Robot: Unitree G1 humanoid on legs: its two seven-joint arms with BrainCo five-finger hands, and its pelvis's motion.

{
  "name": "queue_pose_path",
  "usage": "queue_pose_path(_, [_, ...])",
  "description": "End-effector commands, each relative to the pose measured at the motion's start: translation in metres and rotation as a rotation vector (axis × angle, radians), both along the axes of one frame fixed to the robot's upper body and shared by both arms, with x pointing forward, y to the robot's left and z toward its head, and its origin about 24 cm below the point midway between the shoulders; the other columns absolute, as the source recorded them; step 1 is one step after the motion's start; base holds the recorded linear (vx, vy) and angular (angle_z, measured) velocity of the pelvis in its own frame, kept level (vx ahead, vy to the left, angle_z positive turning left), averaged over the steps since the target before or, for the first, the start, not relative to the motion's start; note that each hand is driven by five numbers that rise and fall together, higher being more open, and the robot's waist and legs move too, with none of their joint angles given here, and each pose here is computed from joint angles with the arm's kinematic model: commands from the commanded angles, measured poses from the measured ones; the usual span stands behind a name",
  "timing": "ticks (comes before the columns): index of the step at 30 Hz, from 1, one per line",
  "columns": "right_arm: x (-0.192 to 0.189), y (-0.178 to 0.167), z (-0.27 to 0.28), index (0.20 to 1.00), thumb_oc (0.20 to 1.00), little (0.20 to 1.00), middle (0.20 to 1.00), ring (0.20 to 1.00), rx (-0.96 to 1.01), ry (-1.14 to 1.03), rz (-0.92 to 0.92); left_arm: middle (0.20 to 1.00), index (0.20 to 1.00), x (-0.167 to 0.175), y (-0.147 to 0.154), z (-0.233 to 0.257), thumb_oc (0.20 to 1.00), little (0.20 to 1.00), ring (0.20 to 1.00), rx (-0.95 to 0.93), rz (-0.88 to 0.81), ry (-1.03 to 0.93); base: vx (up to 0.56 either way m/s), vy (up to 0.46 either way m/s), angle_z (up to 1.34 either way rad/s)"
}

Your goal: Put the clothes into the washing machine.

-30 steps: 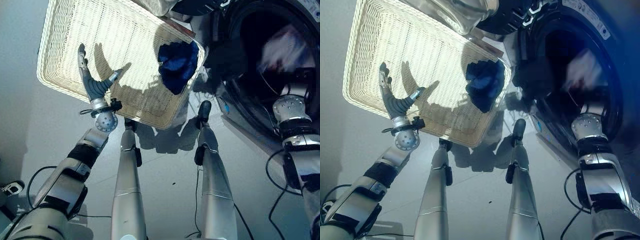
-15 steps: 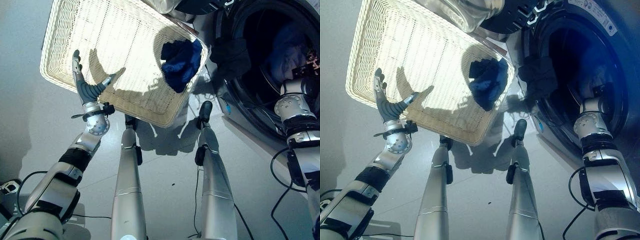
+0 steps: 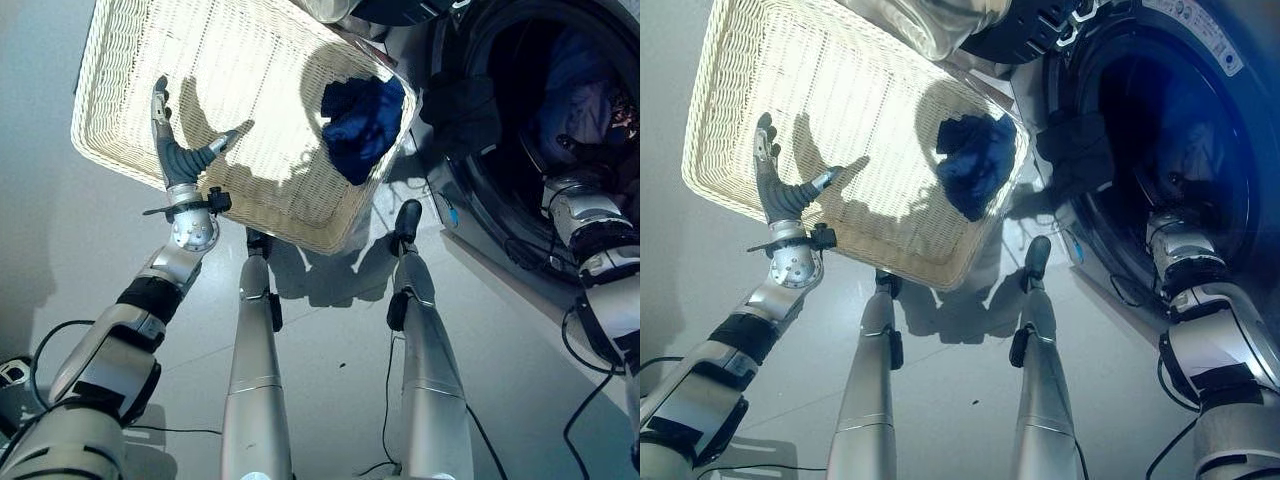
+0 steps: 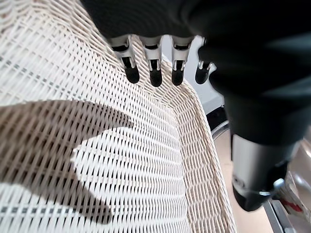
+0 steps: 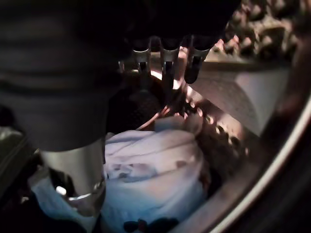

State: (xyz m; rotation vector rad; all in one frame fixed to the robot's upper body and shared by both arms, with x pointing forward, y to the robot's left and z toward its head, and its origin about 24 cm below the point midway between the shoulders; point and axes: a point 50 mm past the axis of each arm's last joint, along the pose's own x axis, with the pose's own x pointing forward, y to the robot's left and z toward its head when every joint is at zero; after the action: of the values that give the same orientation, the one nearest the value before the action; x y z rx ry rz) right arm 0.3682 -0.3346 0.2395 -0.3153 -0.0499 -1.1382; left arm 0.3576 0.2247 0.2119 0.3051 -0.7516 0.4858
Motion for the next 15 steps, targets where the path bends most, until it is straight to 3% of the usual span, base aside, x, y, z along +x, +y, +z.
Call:
queue_pose_path(1, [-0.035,-0.023,0.091,1.0,1.0,1.0,1.0,1.0,-0.335,-0.222,-0.176,1.0,1.0,-0.001,-0.001,0.01,1.0,1.0,1.0,-0.002,-0.006,-0.046,0.0,0.0,0.0])
queue_pose_path(9, [-0.033,-0.014,0.093,1.0,1.0,1.0,1.0,1.0,-0.387,-0.247,-0.162,1.0,1.0,-0.001,-0.002,0.007,1.0,1.0,1.0,0.002,0.002,-0.04,0.0,0.01,0.0])
queue_pose_path(10, [-0.028,0.021,0.094,1.0,1.0,1.0,1.0,1.0,-0.583,-0.314,-0.099,1.0,1.0,0.002,-0.007,-0.001,1.0,1.0,1.0,-0.01,0.035,-0.009,-0.01,0.081,0.01])
queue_pose_path(13, [-0.028,0.021,0.094,1.0,1.0,1.0,1.0,1.0,-0.583,-0.314,-0.099,1.0,1.0,0.002,-0.007,-0.001,1.0,1.0,1.0,-0.01,0.035,-0.009,-0.01,0.046,0.02])
queue_pose_path(14, [-0.027,0.044,0.085,1.0,1.0,1.0,1.0,1.0,-0.652,-0.37,-0.011,1.0,1.0,0.003,-0.004,-0.005,1.0,1.0,1.0,-0.033,0.065,0.004,-0.01,0.058,0.05])
queue_pose_path(15, [-0.027,0.044,0.085,1.0,1.0,1.0,1.0,1.0,-0.652,-0.37,-0.011,1.0,1.0,0.003,-0.004,-0.005,1.0,1.0,1.0,-0.033,0.065,0.004,-0.01,0.058,0.05])
